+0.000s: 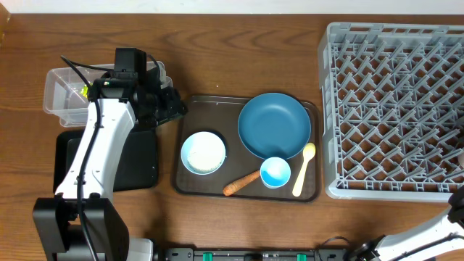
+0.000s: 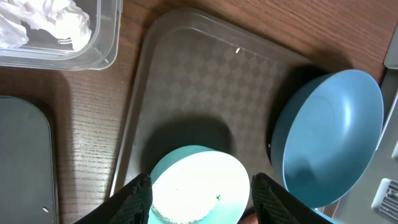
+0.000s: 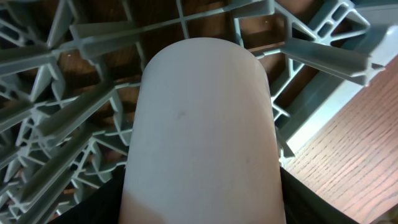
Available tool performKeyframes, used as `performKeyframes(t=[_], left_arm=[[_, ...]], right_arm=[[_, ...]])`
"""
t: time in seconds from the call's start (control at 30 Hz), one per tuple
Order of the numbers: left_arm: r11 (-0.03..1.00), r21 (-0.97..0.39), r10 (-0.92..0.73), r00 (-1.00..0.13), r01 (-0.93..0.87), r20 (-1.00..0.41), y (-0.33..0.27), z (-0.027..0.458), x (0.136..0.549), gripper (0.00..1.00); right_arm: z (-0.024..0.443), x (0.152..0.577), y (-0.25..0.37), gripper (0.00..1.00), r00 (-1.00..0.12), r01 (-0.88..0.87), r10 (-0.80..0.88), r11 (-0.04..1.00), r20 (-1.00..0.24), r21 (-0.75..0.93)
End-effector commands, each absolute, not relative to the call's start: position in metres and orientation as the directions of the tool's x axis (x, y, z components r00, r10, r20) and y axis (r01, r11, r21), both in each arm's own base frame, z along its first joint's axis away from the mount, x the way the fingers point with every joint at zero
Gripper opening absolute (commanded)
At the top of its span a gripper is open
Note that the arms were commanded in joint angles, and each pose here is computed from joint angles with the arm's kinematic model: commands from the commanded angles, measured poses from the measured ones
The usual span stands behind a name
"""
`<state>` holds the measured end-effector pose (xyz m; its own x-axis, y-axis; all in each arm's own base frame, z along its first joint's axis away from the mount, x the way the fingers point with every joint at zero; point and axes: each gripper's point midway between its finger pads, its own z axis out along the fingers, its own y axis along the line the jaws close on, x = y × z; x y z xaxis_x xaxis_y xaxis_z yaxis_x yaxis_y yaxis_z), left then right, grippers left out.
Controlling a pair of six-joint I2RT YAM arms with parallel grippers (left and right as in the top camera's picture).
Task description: Sort waste into correct bins and load items into the dishwasher rack
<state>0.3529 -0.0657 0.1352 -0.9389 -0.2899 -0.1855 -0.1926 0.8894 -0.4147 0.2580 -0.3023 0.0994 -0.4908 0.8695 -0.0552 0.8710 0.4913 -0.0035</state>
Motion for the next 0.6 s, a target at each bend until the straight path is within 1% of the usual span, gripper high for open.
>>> performKeyframes(t=[0.0,0.03,0.1,0.2,0.27,0.3,0.33,0.43,0.57], left_arm=[[0.896,-0.406,-0.282,-0.936,-0.179,-0.211,-0.064,0.142,0.354,0.54],[0.896,-0.406,-0.282,-0.936,-0.179,-0.211,-0.064,0.142,0.354,0.54],[0.896,-0.406,-0.282,-0.936,-0.179,-0.211,-0.064,0.142,0.354,0.54],[0.896,-0.406,-0.282,-0.936,-0.179,-0.211,-0.064,0.142,0.354,0.54],[0.896,-0.406,-0.282,-0.936,-0.179,-0.211,-0.064,0.142,0.354,0.54],[0.896,-0.406,-0.283,-0.936,-0.179,-0.211,-0.064,0.142,0.354,0.54],[0.896,-0.406,-0.282,-0.936,-0.179,-0.211,-0.064,0.142,0.354,0.55],[0.896,-0.406,-0.282,-0.936,-0.179,-0.211,-0.064,0.142,0.354,0.55],[0.896,-0.406,-0.283,-0.936,-0.179,-0.211,-0.064,0.142,0.354,0.55]], right_arm=[[0.102,0.265,-0.302,0.5,-0.475,0.877,0.878,0.478,-0.061,0.043],[0.102,0.267,-0.301,0.55,-0.474,0.877,0.878,0.477,-0.059,0.056],[0.103,0.272,-0.296,0.6,-0.476,0.873,0.878,0.479,-0.053,0.093],[0.109,0.275,-0.295,0.62,-0.476,0.87,0.877,0.48,-0.064,0.114],[0.115,0.277,-0.296,0.65,-0.475,0.868,0.876,0.483,-0.086,0.118],[0.119,0.278,-0.297,0.71,-0.474,0.867,0.875,0.484,-0.098,0.12],[0.124,0.279,-0.299,0.99,-0.473,0.865,0.873,0.485,-0.117,0.124],[0.131,0.28,-0.3,0.99,-0.472,0.863,0.87,0.489,-0.141,0.13],[0.132,0.28,-0.293,0.99,-0.48,0.857,0.869,0.493,-0.118,0.148]])
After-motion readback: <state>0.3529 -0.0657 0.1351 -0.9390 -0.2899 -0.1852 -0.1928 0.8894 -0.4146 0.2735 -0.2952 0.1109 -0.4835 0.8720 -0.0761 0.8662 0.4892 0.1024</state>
